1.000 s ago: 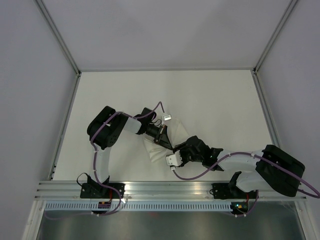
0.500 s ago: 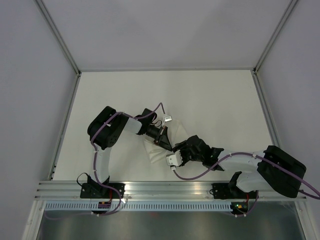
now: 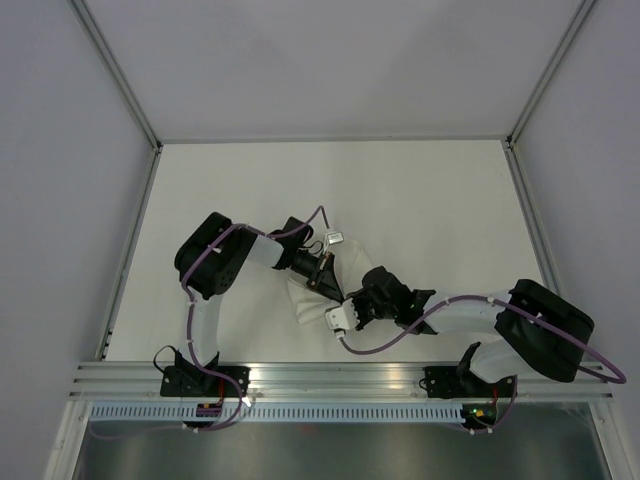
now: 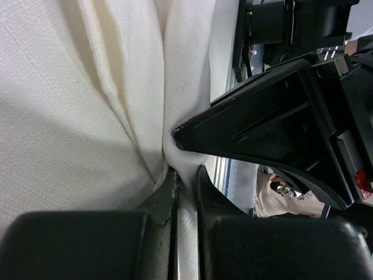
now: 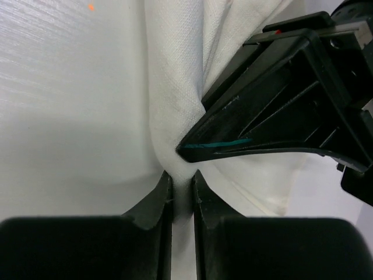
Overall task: Fold the napkin, place the utensils inside, and roll it up
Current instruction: Roll the napkin at the center of the board.
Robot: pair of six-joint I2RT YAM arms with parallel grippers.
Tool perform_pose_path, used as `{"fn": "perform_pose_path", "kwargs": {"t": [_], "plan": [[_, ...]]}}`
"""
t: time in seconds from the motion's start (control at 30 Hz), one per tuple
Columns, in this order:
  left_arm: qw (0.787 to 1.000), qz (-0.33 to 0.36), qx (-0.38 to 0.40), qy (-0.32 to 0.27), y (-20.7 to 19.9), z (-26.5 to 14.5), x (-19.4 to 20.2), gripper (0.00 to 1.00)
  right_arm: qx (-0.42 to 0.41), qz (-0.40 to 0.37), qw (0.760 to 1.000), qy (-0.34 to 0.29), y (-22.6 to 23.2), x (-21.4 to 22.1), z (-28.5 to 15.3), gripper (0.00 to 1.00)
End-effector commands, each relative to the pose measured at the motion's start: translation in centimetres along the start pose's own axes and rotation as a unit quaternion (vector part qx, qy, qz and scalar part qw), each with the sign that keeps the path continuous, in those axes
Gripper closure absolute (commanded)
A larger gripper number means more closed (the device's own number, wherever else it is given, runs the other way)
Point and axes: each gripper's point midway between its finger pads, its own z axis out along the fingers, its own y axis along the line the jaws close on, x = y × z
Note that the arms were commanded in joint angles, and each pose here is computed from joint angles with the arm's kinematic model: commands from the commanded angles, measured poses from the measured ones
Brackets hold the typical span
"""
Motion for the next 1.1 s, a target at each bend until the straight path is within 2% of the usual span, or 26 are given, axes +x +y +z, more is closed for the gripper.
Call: {"fn": "perform_pose_path", "kwargs": {"t": [0.0,0.23,0.33,0.43,0.5,0.57,0.63,0.8,0.83,0.9,0.93,0.97,1.0,1.03,1.07], "plan": [[0.997,-0.003,-0.082,0.012,3.6,0.3,1.8,0.97,-0.051,0.011,0.999,0.013,1.2,0.3,0.5,0.86],[0.991,0.048,-0.123,-0.028,1.9,-1.3,-1.1,0.82,-0.138,0.030,0.989,0.034,3.6,0.8,-0.5,0.89],[0.987,0.078,-0.125,-0.058,0.1,-2.2,-2.9,0.79,-0.171,0.045,0.983,0.047,4.3,1.1,-0.9,0.89],[0.973,0.094,-0.183,-0.109,0.1,-4.1,-5.5,0.77,-0.208,0.069,0.974,0.054,4.7,1.4,-1.4,0.89],[0.954,0.097,-0.238,-0.155,0.5,-6.0,-7.4,0.77,-0.232,0.092,0.966,0.067,4.9,2.0,-2.0,0.89],[0.925,0.092,-0.308,-0.202,1.6,-8.5,-9.0,0.75,-0.264,0.109,0.954,0.093,5.5,2.7,-2.4,0.89],[0.902,0.098,-0.345,-0.241,1.0,-10.3,-10.5,0.74,-0.295,0.129,0.940,0.112,6.4,3.2,-3.1,0.89],[0.831,0.089,-0.442,-0.325,0.2,-15.3,-12.5,0.74,-0.317,0.142,0.929,0.128,7.2,4.3,-3.5,0.89],[0.800,0.079,-0.479,-0.351,0.5,-17.2,-12.7,0.75,-0.338,0.149,0.921,0.122,7.6,4.0,-3.7,0.89],[0.764,0.054,-0.511,-0.390,0.3,-19.4,-11.9,0.75,-0.364,0.156,0.911,0.112,7.8,3.7,-4.0,0.89],[0.724,0.061,-0.526,-0.442,-1.8,-21.9,-12.3,0.75,-0.395,0.157,0.899,0.110,7.9,3.6,-4.2,0.89],[0.698,0.046,-0.543,-0.464,-1.9,-23.2,-10.8,0.75,-0.414,0.171,0.889,0.090,7.9,3.0,-4.3,0.89],[0.678,0.029,-0.538,-0.500,-2.8,-24.3,-10.2,0.73,-0.433,0.178,0.880,0.082,7.9,2.9,-4.5,0.89],[0.652,0.054,-0.515,-0.554,-6.5,-26.1,-10.3,0.69,-0.464,0.182,0.864,0.074,7.8,2.7,-4.6,0.88],[0.635,0.054,-0.521,-0.568,-6.6,-26.9,-9.1,0.68,-0.476,0.194,0.855,0.066,7.7,2.8,-4.8,0.88]]}}
